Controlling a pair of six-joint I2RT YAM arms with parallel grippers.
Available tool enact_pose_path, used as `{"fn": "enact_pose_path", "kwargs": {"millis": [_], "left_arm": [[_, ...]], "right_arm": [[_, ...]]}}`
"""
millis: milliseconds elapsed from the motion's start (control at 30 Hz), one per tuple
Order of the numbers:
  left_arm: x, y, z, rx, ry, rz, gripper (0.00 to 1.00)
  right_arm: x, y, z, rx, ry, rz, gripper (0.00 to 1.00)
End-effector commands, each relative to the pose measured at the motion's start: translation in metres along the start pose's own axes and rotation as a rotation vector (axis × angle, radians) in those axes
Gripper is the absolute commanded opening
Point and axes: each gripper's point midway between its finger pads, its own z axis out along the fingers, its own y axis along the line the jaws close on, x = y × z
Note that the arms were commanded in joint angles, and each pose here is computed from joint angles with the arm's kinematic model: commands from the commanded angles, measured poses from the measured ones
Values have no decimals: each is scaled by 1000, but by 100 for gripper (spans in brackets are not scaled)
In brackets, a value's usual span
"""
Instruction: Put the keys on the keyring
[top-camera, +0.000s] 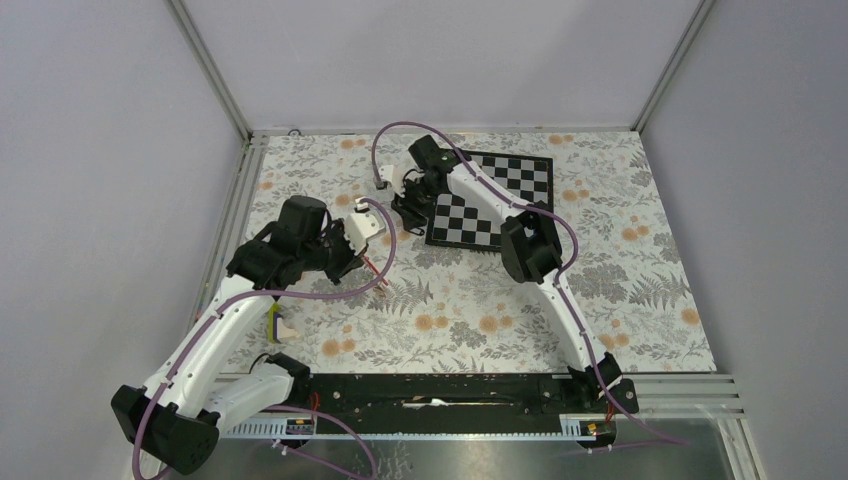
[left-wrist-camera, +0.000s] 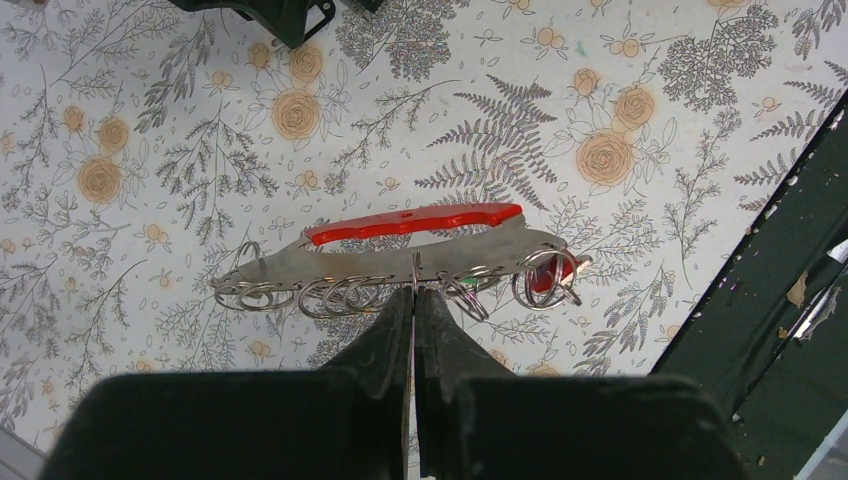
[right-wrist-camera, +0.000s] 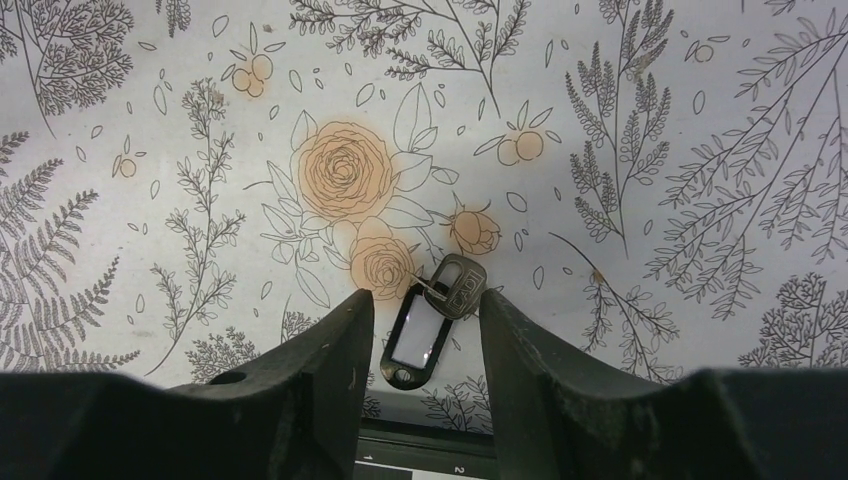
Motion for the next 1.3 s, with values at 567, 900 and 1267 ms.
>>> {"fn": "enact_pose_path", "kwargs": {"millis": [567, 900, 1267], "left_arm": [[-11, 0, 1, 10, -50, 16, 0], [-11, 0, 5, 27, -43, 10, 0], [-10, 0, 5, 24, -41, 10, 0]], "right_arm": [[-30, -1, -9, -29, -60, -204, 49], [-10, 7, 6, -68, 5, -263, 50], [-1, 11, 18, -79, 53, -302, 38]]}}
